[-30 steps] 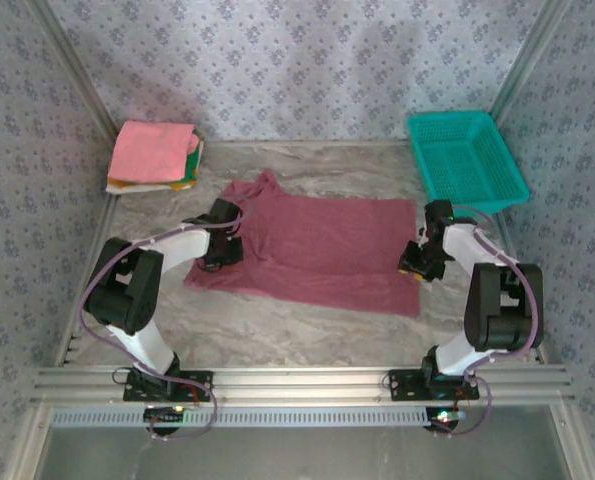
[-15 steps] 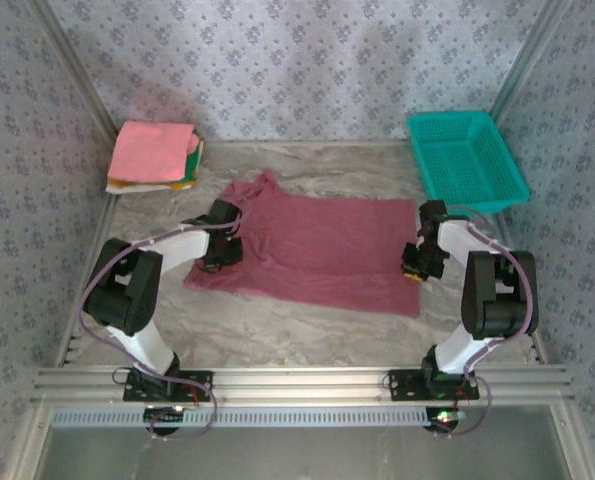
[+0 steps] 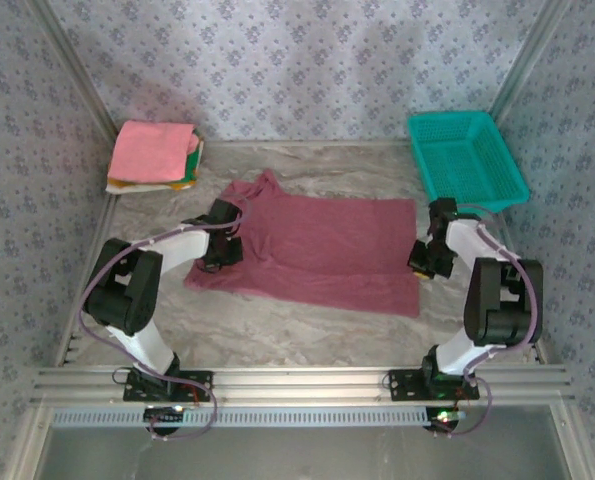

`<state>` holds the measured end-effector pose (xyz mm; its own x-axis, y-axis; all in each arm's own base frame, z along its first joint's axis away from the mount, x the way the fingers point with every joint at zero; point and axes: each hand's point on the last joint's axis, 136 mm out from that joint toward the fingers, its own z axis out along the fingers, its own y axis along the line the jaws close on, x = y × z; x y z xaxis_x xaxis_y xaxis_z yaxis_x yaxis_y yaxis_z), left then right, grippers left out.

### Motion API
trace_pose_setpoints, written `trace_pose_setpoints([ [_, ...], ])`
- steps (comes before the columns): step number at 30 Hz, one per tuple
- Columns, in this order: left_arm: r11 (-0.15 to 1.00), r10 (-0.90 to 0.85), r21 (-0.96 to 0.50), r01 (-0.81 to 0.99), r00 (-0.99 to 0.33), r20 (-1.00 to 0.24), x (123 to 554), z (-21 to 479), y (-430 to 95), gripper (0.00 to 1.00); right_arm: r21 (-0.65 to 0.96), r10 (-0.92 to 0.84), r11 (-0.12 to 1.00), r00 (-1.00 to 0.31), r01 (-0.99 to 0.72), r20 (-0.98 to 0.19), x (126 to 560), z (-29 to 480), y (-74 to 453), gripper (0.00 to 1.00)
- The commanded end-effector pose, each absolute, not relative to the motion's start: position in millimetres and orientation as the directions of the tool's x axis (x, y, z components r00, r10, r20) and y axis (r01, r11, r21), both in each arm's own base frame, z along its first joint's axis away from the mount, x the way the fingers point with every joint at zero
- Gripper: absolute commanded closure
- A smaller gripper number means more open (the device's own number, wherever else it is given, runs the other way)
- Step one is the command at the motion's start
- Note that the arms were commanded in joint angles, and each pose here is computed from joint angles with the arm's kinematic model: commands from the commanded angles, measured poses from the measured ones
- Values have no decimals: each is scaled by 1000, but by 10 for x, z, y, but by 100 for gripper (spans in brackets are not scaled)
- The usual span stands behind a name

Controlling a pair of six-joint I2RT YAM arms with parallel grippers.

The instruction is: Fold and stack the t-shirts

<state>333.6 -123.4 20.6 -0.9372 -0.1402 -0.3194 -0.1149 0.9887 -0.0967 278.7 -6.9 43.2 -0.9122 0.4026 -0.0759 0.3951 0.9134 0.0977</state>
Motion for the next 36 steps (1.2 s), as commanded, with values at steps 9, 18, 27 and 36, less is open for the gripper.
trace_pose_setpoints([
  [9, 988, -153, -22, -152, -962, -226, 3088, -5, -1023, 100, 206, 375, 913, -923, 352, -86, 2947, 494, 69, 81],
  [18, 970, -243, -45, -239, -952, -184, 2755, -83, -943, 100, 269, 191, 953, -965, 139, -178, 3377, 601, 943, 87],
  [27, 958, -285, -47, -281, -936, -205, 2395, 142, -896, 100, 246, 201, 951, -979, 185, -42, 3306, 72, 1094, 89],
  [36, 980, -196, -88, -176, -894, -402, 3227, 1324, -872, 78, 274, 223, 943, -969, 187, -105, 3404, 221, 1050, 90],
])
